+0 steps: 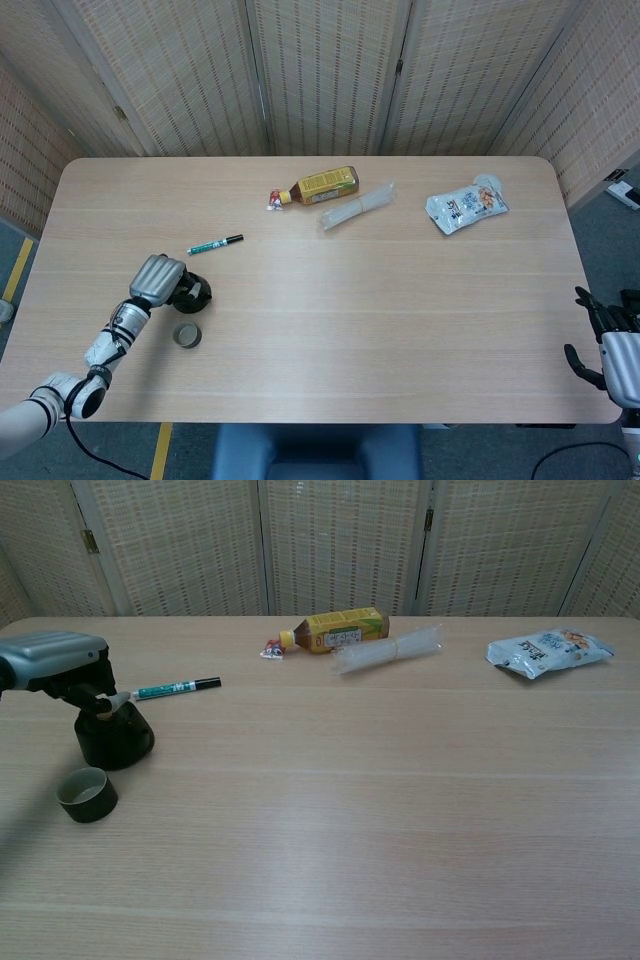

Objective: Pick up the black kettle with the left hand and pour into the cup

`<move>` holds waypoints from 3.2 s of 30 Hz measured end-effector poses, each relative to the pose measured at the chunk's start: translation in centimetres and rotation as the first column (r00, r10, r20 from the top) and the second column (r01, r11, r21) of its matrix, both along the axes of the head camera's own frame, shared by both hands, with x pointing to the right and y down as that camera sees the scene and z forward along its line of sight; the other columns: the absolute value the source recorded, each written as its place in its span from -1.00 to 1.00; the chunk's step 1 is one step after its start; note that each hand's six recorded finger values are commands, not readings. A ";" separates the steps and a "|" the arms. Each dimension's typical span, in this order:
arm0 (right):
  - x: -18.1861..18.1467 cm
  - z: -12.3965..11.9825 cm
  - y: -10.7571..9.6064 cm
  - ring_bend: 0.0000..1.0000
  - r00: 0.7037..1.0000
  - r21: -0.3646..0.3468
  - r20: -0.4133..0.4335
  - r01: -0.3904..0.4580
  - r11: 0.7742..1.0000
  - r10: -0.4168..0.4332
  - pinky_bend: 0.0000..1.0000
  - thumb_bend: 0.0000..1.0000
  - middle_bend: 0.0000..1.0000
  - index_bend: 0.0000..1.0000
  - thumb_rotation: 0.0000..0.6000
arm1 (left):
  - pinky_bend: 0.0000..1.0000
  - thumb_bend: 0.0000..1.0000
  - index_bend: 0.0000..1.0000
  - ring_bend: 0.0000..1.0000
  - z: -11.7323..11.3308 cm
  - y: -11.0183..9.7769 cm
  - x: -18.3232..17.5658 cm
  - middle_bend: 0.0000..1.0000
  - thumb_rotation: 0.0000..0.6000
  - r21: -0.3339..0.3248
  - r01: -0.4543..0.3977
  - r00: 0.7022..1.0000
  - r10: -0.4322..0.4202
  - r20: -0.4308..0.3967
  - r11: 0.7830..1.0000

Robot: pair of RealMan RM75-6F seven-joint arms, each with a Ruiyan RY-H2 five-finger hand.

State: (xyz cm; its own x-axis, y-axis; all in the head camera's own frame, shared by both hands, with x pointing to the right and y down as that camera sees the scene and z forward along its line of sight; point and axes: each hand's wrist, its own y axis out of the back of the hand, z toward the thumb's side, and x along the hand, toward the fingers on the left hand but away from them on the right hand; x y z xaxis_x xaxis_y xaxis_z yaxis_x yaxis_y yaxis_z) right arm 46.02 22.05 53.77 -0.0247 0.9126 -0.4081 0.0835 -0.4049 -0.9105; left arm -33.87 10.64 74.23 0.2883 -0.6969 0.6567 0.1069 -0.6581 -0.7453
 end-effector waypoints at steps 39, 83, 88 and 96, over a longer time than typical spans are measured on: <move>0.3 -0.7 -1.4 -0.44 1.000 0.033 -0.023 0.010 0.999 -0.010 -0.62 -0.22 -0.47 -0.87 1.00 | 0.06 0.10 1.00 0.85 -5.1 0.2 1.3 1.00 0.55 0.050 -0.035 0.996 0.039 -0.079 0.998; -1.0 -0.6 -2.6 -0.44 0.999 0.026 -0.015 0.039 0.999 -0.039 -0.62 -0.22 -0.47 -0.87 1.00 | 0.05 0.11 1.00 0.85 -6.9 5.8 -4.8 1.00 0.55 0.123 -0.112 0.990 0.100 0.098 0.986; -0.9 -0.6 -2.5 -0.44 0.999 0.026 -0.014 0.037 0.999 -0.036 -0.62 -0.22 -0.47 -0.87 1.00 | 0.05 0.11 1.00 0.85 -6.9 6.2 -4.6 1.00 0.57 0.144 -0.141 0.984 0.123 0.127 0.979; -0.8 -0.6 -2.4 -0.44 0.999 0.025 -0.016 0.034 0.999 -0.033 -0.62 -0.22 -0.47 -0.87 1.00 | 0.04 0.11 1.00 0.85 -7.0 6.9 -4.1 1.00 0.56 0.182 -0.196 0.968 0.161 0.192 0.964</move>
State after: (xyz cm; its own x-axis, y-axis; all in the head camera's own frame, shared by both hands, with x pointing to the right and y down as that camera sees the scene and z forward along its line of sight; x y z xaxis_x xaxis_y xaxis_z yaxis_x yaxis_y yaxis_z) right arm 45.19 19.69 53.13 0.0000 0.9231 -0.3845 0.0558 -0.3839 -0.9217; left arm -37.99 17.52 67.27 0.3136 -0.7654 0.5619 0.3485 -0.4577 -0.8179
